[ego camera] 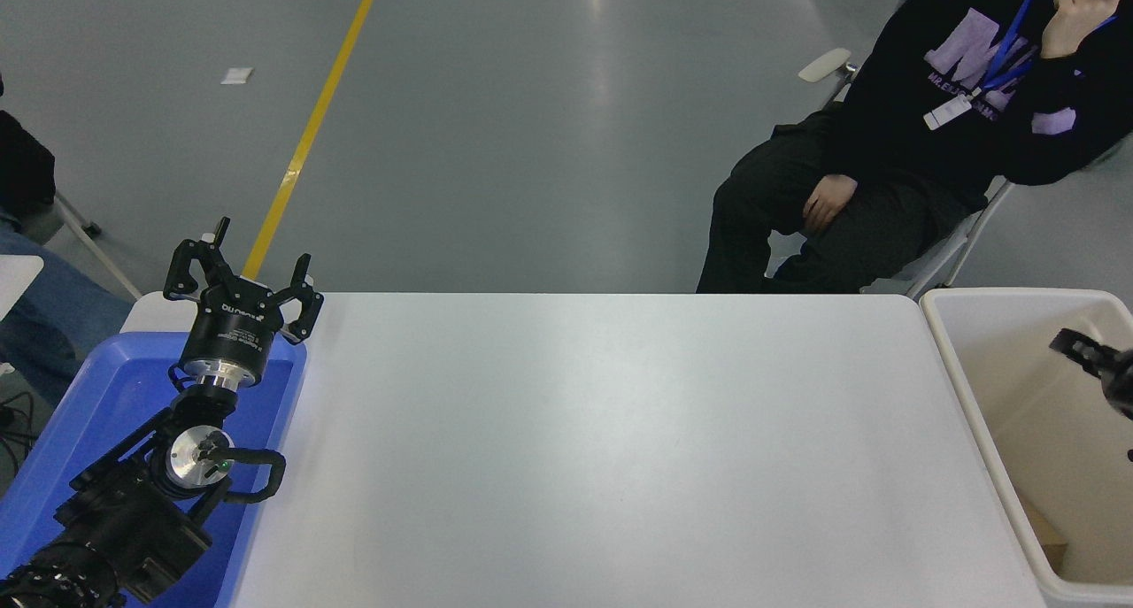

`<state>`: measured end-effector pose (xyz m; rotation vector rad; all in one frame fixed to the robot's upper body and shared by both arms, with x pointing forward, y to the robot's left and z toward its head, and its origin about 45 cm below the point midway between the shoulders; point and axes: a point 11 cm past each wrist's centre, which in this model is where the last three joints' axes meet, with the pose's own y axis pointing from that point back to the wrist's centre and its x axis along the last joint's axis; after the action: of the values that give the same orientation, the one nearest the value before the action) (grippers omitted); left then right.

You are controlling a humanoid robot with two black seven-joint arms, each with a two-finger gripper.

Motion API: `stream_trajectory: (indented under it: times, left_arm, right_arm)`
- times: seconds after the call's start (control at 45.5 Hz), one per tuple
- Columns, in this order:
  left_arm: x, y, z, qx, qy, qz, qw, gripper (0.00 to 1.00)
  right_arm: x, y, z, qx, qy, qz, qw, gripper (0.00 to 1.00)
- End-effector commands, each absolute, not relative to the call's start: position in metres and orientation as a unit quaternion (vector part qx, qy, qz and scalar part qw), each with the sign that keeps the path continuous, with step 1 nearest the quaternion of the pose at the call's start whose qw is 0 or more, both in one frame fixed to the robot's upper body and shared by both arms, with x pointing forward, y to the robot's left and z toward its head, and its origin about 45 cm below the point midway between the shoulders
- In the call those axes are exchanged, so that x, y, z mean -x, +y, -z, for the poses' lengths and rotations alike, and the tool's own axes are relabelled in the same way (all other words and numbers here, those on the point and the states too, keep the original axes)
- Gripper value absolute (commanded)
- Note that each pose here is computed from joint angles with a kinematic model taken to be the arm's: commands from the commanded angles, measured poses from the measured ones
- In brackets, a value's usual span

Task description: Pick up paper ball place in dustbin

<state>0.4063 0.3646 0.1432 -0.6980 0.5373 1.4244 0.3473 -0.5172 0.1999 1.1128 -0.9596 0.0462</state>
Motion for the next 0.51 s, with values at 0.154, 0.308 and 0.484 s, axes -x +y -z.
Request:
stream_trajectory:
  times: [0.154, 0.308, 0.484]
  left_arm:
    - [-0.4053, 0.3653, -0.1419, 0.309, 0.239, -0.633, 0.668, 0.98]
    - [-0.4053, 0.3653, -0.1419, 0.309, 0.239, -0.633, 0.668, 0.98]
    - [-0.4058, 0.3650, -0.1425, 0.309, 0.239, -0.632, 0.669, 0.98]
  right_arm:
    - [-0.336, -0.377, -0.336, -0.658, -0.184, 0.045, 0.729, 1.00]
    - [-0.345, -0.312, -0.376, -0.697, -0.101, 0.012, 0.710, 1.00]
    - [-0.353, -0.263, -0.382, -0.693, -0.067, -0.032, 0.717, 1.00]
